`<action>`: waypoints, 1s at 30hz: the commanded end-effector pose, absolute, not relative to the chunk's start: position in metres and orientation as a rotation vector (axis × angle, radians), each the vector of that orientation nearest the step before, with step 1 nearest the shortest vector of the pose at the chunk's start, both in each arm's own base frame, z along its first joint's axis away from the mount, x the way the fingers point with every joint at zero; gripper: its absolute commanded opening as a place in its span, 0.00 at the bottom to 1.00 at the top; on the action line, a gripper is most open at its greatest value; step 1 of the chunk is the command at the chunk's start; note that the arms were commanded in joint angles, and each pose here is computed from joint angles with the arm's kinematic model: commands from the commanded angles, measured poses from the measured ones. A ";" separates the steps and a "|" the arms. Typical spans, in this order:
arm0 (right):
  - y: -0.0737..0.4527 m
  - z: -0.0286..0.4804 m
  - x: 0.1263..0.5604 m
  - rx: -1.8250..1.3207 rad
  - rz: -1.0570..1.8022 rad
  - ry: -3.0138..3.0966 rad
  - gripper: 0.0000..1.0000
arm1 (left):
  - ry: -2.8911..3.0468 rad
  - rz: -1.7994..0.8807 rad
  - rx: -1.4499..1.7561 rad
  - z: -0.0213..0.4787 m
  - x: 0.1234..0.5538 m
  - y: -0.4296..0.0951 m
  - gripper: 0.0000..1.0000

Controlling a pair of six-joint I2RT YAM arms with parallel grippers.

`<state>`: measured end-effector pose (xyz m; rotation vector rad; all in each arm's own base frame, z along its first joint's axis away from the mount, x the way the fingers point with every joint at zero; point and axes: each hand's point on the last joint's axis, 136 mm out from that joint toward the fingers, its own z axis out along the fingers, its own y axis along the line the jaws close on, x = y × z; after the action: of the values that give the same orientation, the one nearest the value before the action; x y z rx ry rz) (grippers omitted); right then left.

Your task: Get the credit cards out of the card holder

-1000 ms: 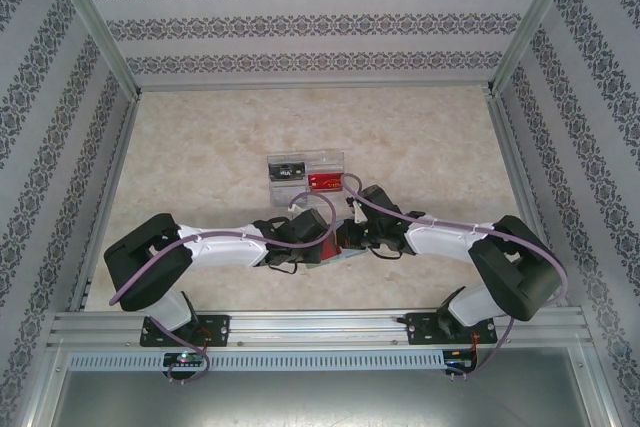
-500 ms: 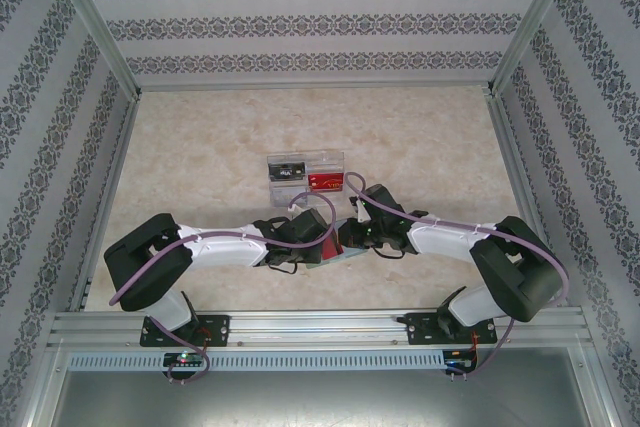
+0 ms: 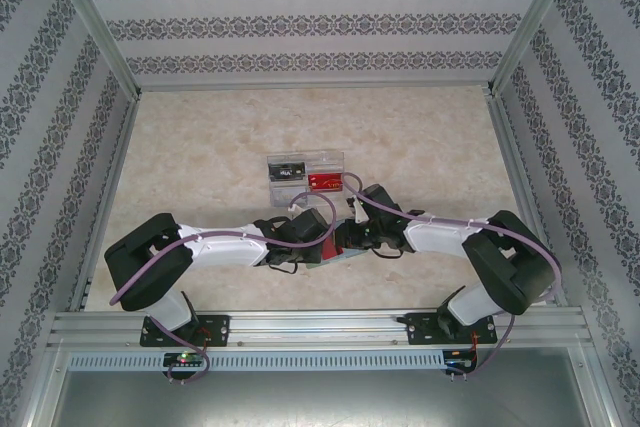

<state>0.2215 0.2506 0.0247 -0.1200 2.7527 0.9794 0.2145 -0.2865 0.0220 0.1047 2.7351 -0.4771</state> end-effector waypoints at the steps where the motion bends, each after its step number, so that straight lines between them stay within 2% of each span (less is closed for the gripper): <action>1: 0.258 0.029 0.225 -0.153 1.016 2.733 0.20 | 2.812 -0.354 0.131 0.002 0.201 -0.270 0.00; 7: 0.252 0.028 0.224 -0.128 0.982 2.740 0.00 | 2.813 -0.344 0.128 0.001 0.201 -0.269 0.00; 30: 0.212 0.040 0.231 -0.004 0.942 2.685 0.00 | 2.816 -0.341 0.124 0.001 0.199 -0.267 0.00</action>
<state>0.2302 0.2207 0.0356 -0.0055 2.7037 0.9698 0.2145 -0.2865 0.0219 0.1047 2.7354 -0.4767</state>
